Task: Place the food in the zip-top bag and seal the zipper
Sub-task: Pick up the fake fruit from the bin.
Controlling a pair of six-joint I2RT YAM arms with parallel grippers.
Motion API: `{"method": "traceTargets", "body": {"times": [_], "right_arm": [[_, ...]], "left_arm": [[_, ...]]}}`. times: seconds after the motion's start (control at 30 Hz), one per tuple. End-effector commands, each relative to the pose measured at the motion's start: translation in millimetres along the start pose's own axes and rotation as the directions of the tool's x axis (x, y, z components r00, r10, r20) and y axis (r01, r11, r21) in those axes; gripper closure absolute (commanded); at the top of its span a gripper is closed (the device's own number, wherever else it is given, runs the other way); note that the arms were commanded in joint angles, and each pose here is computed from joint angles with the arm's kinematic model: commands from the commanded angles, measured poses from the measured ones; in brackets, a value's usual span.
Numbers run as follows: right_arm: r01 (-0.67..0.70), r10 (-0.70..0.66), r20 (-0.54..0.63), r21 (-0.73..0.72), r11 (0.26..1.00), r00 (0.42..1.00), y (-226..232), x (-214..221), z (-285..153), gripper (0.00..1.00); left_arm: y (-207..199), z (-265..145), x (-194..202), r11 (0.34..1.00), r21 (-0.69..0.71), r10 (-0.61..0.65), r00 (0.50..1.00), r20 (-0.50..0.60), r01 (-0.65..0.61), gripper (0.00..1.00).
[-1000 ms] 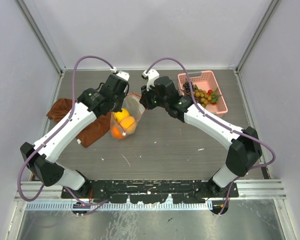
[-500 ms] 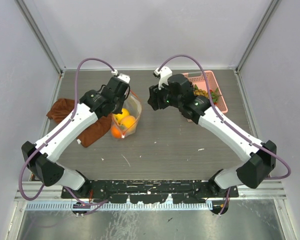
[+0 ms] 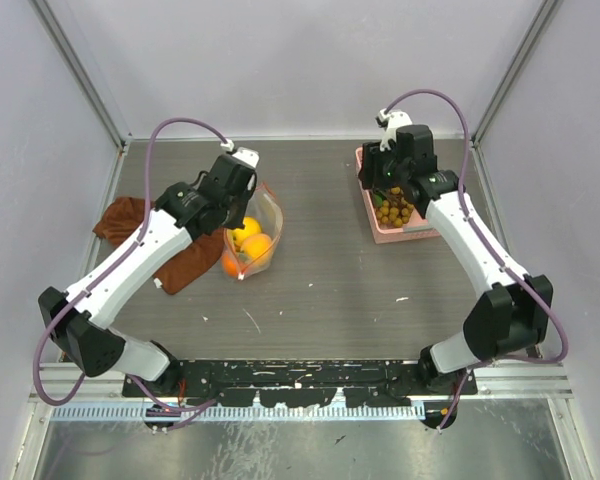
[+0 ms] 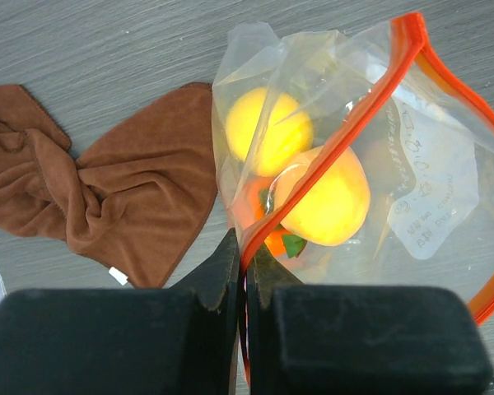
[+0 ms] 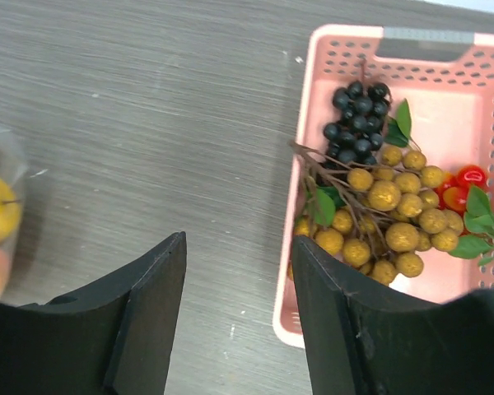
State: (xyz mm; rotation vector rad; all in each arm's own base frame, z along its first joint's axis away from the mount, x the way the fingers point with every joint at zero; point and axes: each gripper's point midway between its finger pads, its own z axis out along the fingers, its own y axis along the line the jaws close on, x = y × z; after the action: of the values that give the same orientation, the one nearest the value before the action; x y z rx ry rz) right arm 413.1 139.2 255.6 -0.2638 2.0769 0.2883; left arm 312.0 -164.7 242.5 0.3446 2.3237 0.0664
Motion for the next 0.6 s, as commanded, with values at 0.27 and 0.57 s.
{"method": "traceTargets", "body": {"times": [0.27,0.57], "right_arm": [[-0.048,0.041,0.051,0.148,0.988,0.998,-93.5,-20.3,73.3,0.39],[-0.090,0.082,0.051,0.185,0.979,0.995,-135.4,-6.8,142.0,0.37]], "left_arm": [[1.8,-15.7,-17.8,0.998,0.055,-0.027,0.996,0.089,0.022,0.96],[-1.0,-15.3,-17.4,0.997,0.077,-0.019,0.995,0.095,0.012,0.96]]}}
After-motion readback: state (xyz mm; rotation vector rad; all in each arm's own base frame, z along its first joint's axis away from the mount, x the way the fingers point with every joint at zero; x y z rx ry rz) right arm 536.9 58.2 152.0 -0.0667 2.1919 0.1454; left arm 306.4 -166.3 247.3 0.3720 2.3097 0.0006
